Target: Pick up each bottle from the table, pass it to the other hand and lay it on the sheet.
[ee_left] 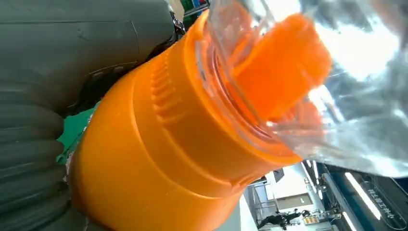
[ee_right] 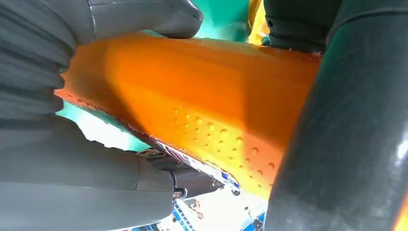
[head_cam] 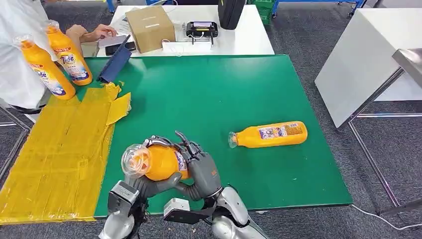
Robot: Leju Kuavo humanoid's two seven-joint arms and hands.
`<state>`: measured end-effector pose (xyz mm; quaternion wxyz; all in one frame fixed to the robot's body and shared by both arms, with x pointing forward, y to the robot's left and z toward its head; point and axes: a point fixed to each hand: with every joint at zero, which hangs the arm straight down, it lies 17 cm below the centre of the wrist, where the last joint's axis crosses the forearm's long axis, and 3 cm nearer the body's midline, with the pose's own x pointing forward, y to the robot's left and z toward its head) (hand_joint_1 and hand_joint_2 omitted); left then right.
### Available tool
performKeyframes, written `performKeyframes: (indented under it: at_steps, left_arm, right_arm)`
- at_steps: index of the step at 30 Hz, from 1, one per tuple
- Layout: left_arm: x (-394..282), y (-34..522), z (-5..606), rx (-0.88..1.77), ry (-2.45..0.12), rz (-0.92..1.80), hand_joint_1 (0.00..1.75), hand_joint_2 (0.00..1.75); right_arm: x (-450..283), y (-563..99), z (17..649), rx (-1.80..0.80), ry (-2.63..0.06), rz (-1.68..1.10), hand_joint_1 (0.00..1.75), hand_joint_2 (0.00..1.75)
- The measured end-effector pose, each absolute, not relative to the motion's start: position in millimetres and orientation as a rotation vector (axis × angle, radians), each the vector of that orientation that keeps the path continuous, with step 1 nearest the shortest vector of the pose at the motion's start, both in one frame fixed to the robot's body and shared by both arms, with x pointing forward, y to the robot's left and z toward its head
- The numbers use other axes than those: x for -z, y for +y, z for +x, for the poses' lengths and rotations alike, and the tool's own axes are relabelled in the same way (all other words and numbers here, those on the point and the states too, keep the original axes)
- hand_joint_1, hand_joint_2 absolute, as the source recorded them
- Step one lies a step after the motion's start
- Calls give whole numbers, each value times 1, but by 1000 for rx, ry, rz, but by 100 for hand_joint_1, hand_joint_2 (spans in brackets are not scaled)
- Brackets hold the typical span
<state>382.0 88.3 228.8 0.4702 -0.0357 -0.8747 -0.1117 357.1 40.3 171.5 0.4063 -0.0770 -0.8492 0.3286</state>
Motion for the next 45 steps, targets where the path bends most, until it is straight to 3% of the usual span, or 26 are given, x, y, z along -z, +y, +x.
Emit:
performKeyframes:
  at_steps: [1, 2, 13, 18, 28, 31, 33, 35, 40, 45]
  left_arm:
    - [-229, 88, 382, 273, -2143, -89, 175, 175]
    - [-229, 89, 382, 270, -2143, -90, 175, 175]
    - [-262, 148, 397, 235, -2253, 269, 175, 175]
    - [-283, 172, 403, 398, -2285, 728, 175, 175]
    - [-292, 186, 410, 432, -2275, 854, 175, 175]
    - [-292, 186, 427, 640, -2132, 1191, 175, 175]
    - [-279, 203, 463, 874, -1799, 1562, 175, 175]
    - [-266, 217, 495, 976, -1540, 1734, 175, 175]
    - [-174, 204, 547, 1431, -1311, 1661, 175, 175]
    - [-114, 245, 566, 1541, -1133, 1589, 175, 175]
  right_arm:
    - [-172, 40, 357, -828, -2143, -194, 10, 175]
    - [-172, 40, 357, -826, -2144, -195, 0, 175]
    - [-219, -23, 357, -581, -2250, -354, 0, 175]
    - [-253, -87, 356, -409, -2301, -525, 0, 175]
    - [-280, -135, 348, -307, -2338, -647, 0, 175]
    - [-289, -146, 342, -296, -2365, -700, 0, 175]
    - [-302, -157, 340, -272, -2386, -742, 0, 175]
    - [-310, -163, 339, -258, -2396, -771, 0, 175]
    - [-326, -166, 342, -237, -2421, -800, 0, 175]
    - [-328, -167, 343, -237, -2426, -804, 0, 175]
